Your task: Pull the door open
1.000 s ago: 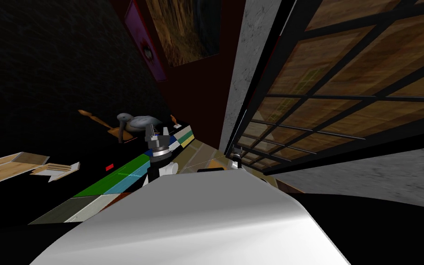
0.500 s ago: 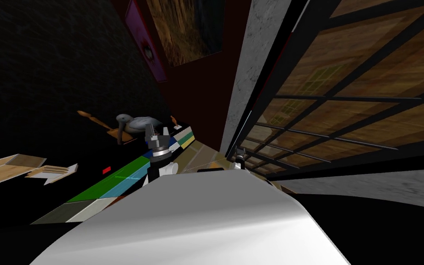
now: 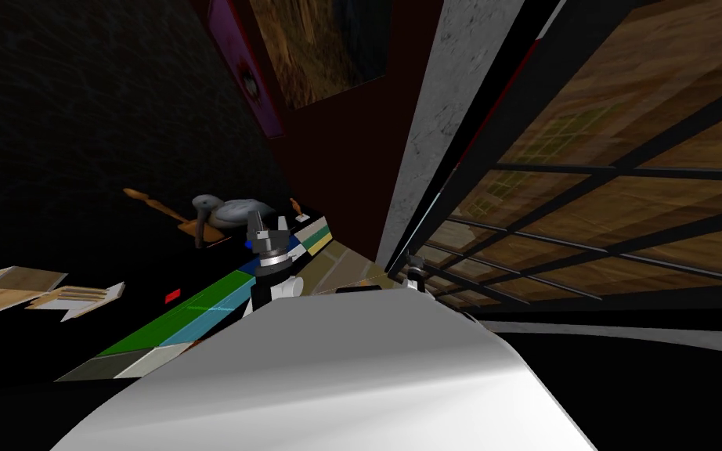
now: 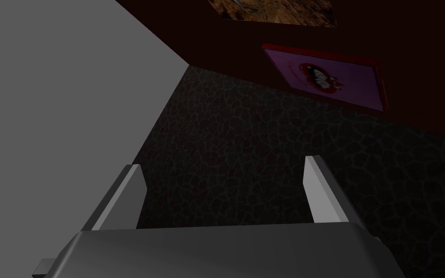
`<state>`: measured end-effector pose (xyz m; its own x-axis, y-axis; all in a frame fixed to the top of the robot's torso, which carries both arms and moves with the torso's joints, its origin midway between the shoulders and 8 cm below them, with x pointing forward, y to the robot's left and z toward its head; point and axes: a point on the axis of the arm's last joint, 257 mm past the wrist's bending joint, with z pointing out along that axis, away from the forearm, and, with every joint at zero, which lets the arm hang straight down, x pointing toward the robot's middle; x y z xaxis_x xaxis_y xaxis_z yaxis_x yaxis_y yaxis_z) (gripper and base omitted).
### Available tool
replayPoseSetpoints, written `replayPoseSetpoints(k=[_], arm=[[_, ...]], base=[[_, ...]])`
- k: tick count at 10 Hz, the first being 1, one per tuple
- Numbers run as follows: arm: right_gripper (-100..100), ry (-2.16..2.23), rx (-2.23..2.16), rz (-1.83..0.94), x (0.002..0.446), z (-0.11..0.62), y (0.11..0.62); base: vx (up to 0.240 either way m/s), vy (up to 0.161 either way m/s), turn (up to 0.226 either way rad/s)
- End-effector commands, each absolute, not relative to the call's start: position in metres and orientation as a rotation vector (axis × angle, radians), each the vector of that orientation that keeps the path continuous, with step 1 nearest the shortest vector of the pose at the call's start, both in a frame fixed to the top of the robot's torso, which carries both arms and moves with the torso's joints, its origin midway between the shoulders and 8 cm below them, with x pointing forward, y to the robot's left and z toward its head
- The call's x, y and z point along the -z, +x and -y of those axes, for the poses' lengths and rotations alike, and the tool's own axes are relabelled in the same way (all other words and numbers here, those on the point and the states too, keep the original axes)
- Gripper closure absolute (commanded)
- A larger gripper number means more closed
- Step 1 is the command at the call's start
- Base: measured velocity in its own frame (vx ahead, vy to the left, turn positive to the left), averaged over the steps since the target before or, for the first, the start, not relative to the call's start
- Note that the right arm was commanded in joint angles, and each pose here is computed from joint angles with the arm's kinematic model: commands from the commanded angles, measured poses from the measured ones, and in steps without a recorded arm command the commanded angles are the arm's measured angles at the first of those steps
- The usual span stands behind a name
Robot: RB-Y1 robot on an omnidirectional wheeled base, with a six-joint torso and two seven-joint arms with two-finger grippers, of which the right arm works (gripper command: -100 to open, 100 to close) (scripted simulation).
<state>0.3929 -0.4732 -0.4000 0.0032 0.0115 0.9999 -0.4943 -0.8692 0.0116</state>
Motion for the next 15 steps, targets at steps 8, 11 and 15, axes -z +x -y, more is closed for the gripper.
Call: replayPoseSetpoints(k=[8,11,15], arm=[[100,1.925,-1.922,0.504,0.401,0.484,0.386],[100,1.944,-1.938,0.48,0.401,0.477,0.389],[100,1.979,-1.979,0.431,0.4,0.463,0.395]], base=[[0.033,-0.005,0.008],[-0.096,-0.003,0.047],[-0.183,0.007,0.067]])
